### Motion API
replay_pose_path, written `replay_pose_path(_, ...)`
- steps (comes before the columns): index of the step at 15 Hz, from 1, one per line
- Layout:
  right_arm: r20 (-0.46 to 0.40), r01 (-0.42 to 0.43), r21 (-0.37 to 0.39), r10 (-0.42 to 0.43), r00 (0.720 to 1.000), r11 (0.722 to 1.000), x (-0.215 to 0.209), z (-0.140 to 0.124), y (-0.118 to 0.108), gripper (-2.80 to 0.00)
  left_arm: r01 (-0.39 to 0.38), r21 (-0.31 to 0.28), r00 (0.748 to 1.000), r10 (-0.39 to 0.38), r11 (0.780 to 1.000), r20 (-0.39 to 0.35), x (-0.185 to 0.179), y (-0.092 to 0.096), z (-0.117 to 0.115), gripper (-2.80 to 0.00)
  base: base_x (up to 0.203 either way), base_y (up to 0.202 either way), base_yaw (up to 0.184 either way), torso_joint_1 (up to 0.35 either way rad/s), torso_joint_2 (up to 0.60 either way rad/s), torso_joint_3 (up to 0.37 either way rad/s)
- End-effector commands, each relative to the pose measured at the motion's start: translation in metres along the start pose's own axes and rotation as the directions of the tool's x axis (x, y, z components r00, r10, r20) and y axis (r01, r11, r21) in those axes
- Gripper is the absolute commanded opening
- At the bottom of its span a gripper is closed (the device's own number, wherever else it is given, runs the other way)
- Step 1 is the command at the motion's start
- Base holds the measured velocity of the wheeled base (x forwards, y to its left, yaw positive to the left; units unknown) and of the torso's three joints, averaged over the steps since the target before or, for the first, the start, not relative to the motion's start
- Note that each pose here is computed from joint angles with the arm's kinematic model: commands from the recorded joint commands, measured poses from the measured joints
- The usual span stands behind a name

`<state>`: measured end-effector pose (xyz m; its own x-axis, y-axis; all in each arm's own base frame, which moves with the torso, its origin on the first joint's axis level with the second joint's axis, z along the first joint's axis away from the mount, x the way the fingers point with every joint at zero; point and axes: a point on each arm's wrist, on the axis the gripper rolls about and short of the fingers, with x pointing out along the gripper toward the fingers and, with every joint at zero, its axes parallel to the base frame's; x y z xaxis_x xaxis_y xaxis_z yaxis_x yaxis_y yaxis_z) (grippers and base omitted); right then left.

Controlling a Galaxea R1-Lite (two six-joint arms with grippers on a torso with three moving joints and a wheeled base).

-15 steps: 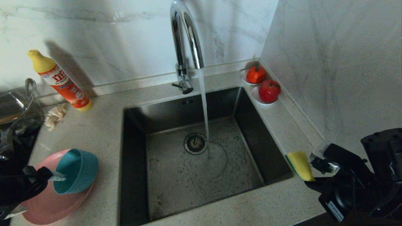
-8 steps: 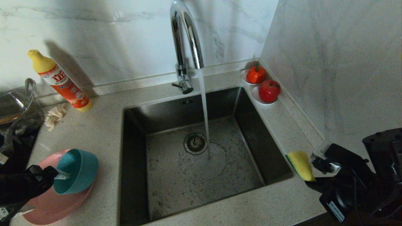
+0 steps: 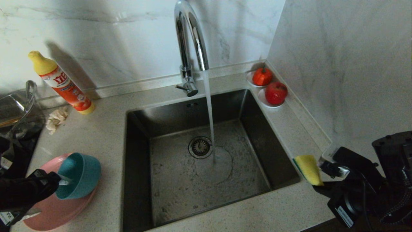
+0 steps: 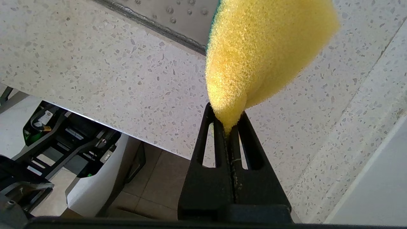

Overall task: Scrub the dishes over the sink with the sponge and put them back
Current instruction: Pick up a bowl and the sponge

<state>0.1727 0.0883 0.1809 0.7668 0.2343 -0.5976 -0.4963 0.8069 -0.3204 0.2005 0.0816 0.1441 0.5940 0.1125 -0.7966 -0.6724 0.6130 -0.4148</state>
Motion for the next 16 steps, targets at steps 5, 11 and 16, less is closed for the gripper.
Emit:
replay_pose_path(5,0.007,0.0,-0.001,0.0,1.0,1.0,-0.002,0.001,-0.001,-2.8,-0.003,-0.011,1.0,0.003,1.0,-0.005,0.002,0.0,0.001,-2.8,0.0,0.0,0.0,0.0,0.0,0.0)
replay_pose_path(11,0.01,-0.001,-0.001,0.001,1.0,1.0,-0.002,0.002,-0.001,-2.8,0.022,-0.009,0.999,-0.022,1.0,0.045,-0.003,-0.003,0.004,-2.8,0.0,0.0,0.0,0.0,0.0,0.0)
replay_pose_path(16,0.012,-0.004,0.001,0.004,1.0,1.0,-0.002,0.001,0.0,-2.8,0.118,0.008,0.978,-0.118,0.993,0.172,-0.045,-0.011,0.005,-2.8,0.0,0.0,0.0,0.0,0.0,0.0)
